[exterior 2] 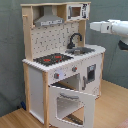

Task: Play with the kitchen

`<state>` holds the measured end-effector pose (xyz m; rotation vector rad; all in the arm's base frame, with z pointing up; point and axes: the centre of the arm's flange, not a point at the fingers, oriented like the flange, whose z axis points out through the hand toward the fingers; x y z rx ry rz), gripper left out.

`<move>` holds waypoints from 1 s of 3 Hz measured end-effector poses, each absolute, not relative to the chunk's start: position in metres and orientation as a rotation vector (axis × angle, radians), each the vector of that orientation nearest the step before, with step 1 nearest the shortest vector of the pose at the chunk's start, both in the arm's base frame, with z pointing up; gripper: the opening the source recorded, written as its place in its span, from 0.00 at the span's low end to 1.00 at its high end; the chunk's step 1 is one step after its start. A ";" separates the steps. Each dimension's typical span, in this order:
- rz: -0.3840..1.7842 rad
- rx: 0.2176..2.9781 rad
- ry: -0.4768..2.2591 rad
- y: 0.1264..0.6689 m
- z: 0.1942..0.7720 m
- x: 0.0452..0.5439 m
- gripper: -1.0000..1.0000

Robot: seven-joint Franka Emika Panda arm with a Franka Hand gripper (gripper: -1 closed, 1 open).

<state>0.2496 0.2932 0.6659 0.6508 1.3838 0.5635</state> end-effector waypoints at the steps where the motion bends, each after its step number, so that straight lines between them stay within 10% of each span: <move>1: 0.569 0.635 1.402 0.288 0.668 0.275 1.00; 3: 0.587 0.609 1.417 0.285 0.687 0.320 1.00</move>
